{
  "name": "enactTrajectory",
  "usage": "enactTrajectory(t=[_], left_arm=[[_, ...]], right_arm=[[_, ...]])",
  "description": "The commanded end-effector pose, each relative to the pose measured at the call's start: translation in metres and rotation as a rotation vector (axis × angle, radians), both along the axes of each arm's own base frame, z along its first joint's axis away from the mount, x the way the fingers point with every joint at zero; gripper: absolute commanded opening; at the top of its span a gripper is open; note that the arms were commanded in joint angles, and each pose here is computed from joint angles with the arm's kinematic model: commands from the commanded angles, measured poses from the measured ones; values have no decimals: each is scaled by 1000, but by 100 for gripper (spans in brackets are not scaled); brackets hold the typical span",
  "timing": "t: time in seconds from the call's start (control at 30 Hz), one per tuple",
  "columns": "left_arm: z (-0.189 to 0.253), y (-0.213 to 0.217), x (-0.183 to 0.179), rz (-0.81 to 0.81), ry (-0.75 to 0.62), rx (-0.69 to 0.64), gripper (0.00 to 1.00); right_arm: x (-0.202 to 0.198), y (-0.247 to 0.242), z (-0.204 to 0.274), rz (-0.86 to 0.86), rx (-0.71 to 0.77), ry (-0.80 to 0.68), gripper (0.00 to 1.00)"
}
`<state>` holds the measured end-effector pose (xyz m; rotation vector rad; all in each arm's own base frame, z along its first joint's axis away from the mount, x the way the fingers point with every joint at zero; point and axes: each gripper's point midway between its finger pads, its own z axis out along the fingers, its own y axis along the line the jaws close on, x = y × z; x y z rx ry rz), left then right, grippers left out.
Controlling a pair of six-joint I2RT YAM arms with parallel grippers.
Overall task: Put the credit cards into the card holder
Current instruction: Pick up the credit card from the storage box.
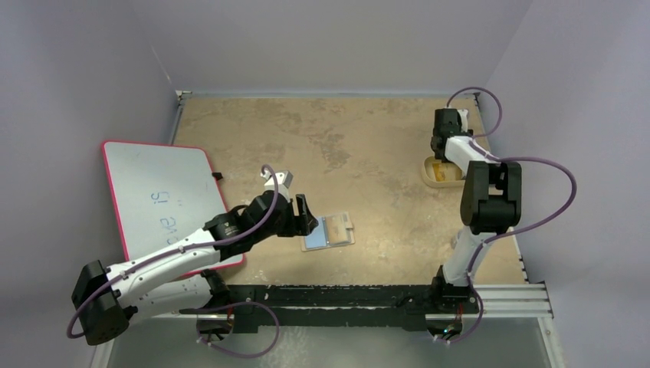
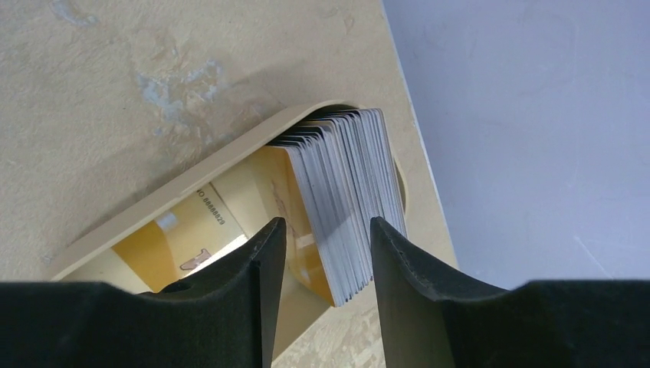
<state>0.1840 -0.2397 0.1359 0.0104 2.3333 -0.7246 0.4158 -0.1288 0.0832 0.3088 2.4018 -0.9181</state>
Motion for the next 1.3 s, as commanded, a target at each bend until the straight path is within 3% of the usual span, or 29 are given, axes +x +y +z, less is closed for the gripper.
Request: enactTrajectory(t=[0.0,0.23,0.77,0.83,1.03,1.27], left_arm=[[25,-4,5,-10,-61,-39,70],[21,-4,3,-16,-51,-36,71],[21,-3,4,-2,-55,-43,71],[21,-2,4,0,-57,-43,71],[24,-3,4,0,-62,-51,71],[26,0,6,11,-74,-51,71]], right_arm=[[6,-13,17,-24,-29,-24,47],[1,-17,8,-40,-24,-5,43],[7,-15,32,-24,-9,-63,23],[7,-13,31,-21,2,-63,24],[5,-12,14,-20,13,-30,43],[2,-18,9,-36,-20,2,44]])
